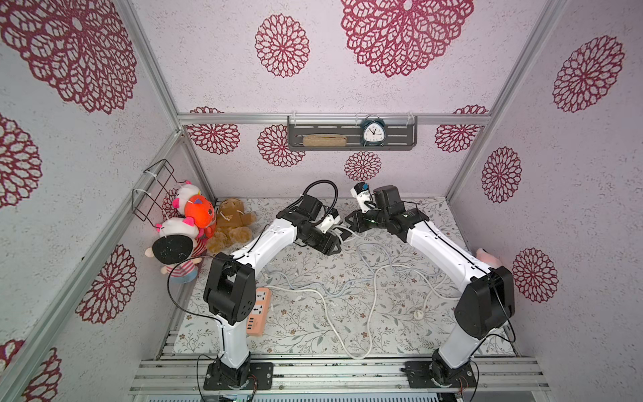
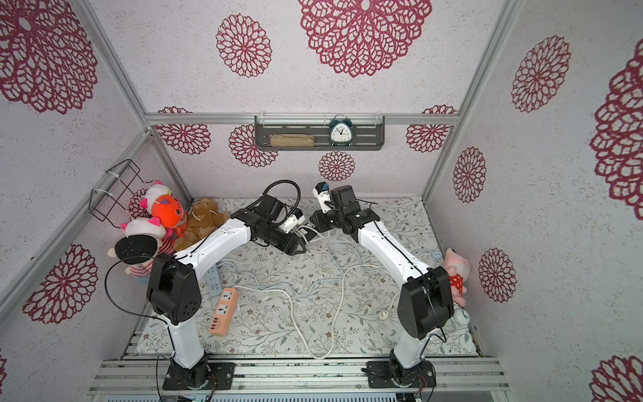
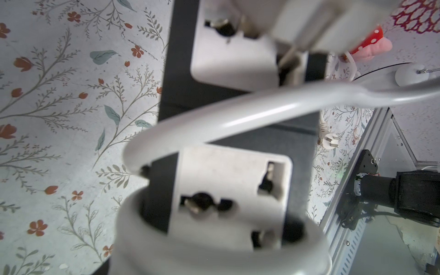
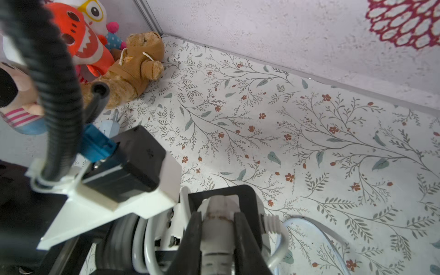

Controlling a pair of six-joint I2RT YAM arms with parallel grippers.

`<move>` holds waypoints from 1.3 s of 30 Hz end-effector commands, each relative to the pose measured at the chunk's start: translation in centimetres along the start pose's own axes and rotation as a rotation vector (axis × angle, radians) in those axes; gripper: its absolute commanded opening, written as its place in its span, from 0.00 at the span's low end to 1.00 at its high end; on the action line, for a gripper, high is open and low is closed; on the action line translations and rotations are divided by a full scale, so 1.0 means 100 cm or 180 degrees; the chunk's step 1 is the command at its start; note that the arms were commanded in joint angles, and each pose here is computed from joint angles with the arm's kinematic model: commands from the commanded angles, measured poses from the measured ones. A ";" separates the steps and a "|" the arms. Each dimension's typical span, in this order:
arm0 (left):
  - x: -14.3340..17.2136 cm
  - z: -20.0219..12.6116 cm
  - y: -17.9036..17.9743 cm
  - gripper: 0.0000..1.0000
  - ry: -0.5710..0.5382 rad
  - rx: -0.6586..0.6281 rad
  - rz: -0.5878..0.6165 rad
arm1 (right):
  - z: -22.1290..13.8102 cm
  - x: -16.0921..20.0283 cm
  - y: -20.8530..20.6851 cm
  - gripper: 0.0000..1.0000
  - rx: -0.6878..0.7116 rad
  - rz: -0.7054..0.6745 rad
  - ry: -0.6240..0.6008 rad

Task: Unwrap the cord wrapped around the power strip
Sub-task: Remove the plug from the power strip.

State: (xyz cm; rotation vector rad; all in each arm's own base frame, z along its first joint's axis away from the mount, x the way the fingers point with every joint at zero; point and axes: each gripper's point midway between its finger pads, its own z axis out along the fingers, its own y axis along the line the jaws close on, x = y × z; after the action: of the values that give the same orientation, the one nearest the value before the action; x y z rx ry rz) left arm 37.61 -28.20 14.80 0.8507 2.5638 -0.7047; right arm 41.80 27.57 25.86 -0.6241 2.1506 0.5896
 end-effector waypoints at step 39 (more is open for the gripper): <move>0.029 -0.003 0.050 0.00 0.0036 -0.0606 -0.0326 | -0.078 -0.072 -0.056 0.00 0.0914 0.0119 -0.0669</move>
State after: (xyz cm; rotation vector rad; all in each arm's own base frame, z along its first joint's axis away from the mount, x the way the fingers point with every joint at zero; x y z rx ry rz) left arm 37.38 -23.99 8.87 0.7234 2.7712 -0.5044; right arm 44.30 23.42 29.88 -0.5149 2.1225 0.3800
